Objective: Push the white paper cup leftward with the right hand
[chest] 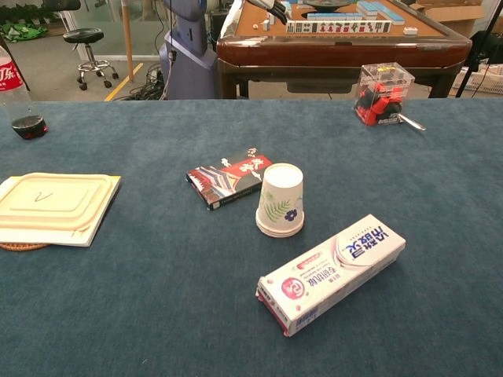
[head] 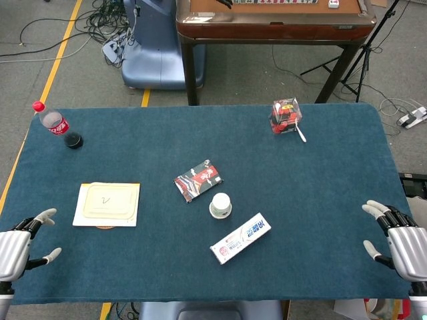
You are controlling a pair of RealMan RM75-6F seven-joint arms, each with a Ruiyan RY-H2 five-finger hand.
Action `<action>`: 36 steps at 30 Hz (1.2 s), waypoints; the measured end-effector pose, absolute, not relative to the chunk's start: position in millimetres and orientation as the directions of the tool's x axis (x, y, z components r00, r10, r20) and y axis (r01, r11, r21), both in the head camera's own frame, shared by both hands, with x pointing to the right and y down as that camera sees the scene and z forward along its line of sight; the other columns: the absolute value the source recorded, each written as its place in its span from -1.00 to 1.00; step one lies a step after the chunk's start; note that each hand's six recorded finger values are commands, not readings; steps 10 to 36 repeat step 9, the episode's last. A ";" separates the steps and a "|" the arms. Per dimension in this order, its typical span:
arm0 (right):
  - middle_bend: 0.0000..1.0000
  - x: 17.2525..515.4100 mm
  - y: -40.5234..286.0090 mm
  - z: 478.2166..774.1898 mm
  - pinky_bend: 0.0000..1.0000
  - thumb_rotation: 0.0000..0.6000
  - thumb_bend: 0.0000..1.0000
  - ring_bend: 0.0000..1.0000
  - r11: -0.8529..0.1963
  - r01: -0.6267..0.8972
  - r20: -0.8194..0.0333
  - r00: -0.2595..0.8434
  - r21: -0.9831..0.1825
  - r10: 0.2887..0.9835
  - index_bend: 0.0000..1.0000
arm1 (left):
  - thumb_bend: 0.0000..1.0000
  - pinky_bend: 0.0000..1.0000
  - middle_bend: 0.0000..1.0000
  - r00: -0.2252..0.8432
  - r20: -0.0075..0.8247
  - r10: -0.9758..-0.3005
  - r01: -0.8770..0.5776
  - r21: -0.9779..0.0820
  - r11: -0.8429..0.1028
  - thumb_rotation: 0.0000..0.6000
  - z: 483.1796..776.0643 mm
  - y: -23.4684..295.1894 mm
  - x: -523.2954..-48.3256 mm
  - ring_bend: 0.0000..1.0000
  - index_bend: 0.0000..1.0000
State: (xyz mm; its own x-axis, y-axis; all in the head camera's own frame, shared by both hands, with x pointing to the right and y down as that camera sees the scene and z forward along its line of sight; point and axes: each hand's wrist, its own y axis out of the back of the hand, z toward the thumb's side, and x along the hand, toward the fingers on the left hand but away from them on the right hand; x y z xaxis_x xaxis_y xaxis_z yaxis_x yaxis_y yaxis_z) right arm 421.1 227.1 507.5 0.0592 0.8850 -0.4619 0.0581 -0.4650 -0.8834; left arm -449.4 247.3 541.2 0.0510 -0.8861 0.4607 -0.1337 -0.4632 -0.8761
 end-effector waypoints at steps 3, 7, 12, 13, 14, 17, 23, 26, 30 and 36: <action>-0.55 426.1 224.0 507.9 -0.36 1.00 -0.52 -0.66 -0.459 0.076 -0.456 0.051 -0.885 0.888 -0.51 | -0.65 -0.11 -0.26 0.055 0.463 -0.885 -0.132 -0.875 -0.466 1.00 541.7 246.6 -448.9 -0.34 -0.60; -0.54 432.2 221.1 513.8 -0.36 1.00 -0.52 -0.66 -0.479 0.082 -0.478 0.039 -0.874 0.878 -0.51 | -0.65 -0.11 -0.26 0.060 0.473 -0.879 -0.131 -0.869 -0.476 1.00 543.8 246.6 -448.4 -0.34 -0.60; -0.54 433.6 220.2 516.9 -0.36 1.00 -0.52 -0.66 -0.490 0.083 -0.489 0.037 -0.868 0.872 -0.51 | -0.65 -0.11 -0.26 0.060 0.477 -0.877 -0.135 -0.866 -0.481 1.00 544.9 246.4 -448.2 -0.34 -0.60; -0.54 433.6 220.2 516.9 -0.36 1.00 -0.52 -0.66 -0.490 0.083 -0.489 0.037 -0.868 0.872 -0.51 | -0.65 -0.11 -0.26 0.060 0.477 -0.877 -0.135 -0.866 -0.481 1.00 544.9 246.4 -448.2 -0.34 -0.60; -0.54 433.6 220.2 516.9 -0.36 1.00 -0.52 -0.66 -0.490 0.083 -0.489 0.037 -0.868 0.872 -0.51 | -0.65 -0.11 -0.26 0.060 0.477 -0.877 -0.135 -0.866 -0.481 1.00 544.9 246.4 -448.2 -0.34 -0.60; -0.54 433.6 220.2 516.9 -0.36 1.00 -0.52 -0.66 -0.490 0.083 -0.489 0.037 -0.868 0.872 -0.51 | -0.65 -0.11 -0.26 0.060 0.477 -0.877 -0.135 -0.866 -0.481 1.00 544.9 246.4 -448.2 -0.34 -0.60; -0.54 433.6 220.2 516.9 -0.36 1.00 -0.52 -0.66 -0.490 0.083 -0.489 0.037 -0.868 0.872 -0.51 | -0.65 -0.11 -0.26 0.060 0.477 -0.877 -0.135 -0.866 -0.481 1.00 544.9 246.4 -448.2 -0.34 -0.60; -0.54 433.6 220.2 516.9 -0.36 1.00 -0.52 -0.66 -0.490 0.083 -0.489 0.037 -0.868 0.872 -0.51 | -0.65 -0.11 -0.26 0.060 0.477 -0.877 -0.135 -0.866 -0.481 1.00 544.9 246.4 -448.2 -0.34 -0.60; -0.54 433.6 220.2 516.9 -0.36 1.00 -0.52 -0.66 -0.490 0.083 -0.489 0.037 -0.868 0.872 -0.51 | -0.65 -0.11 -0.26 0.060 0.477 -0.877 -0.135 -0.866 -0.481 1.00 544.9 246.4 -448.2 -0.34 -0.60; -0.54 433.6 220.2 516.9 -0.36 1.00 -0.52 -0.66 -0.490 0.083 -0.489 0.037 -0.868 0.872 -0.51 | -0.65 -0.11 -0.26 0.060 0.477 -0.877 -0.135 -0.866 -0.481 1.00 544.9 246.4 -448.2 -0.34 -0.60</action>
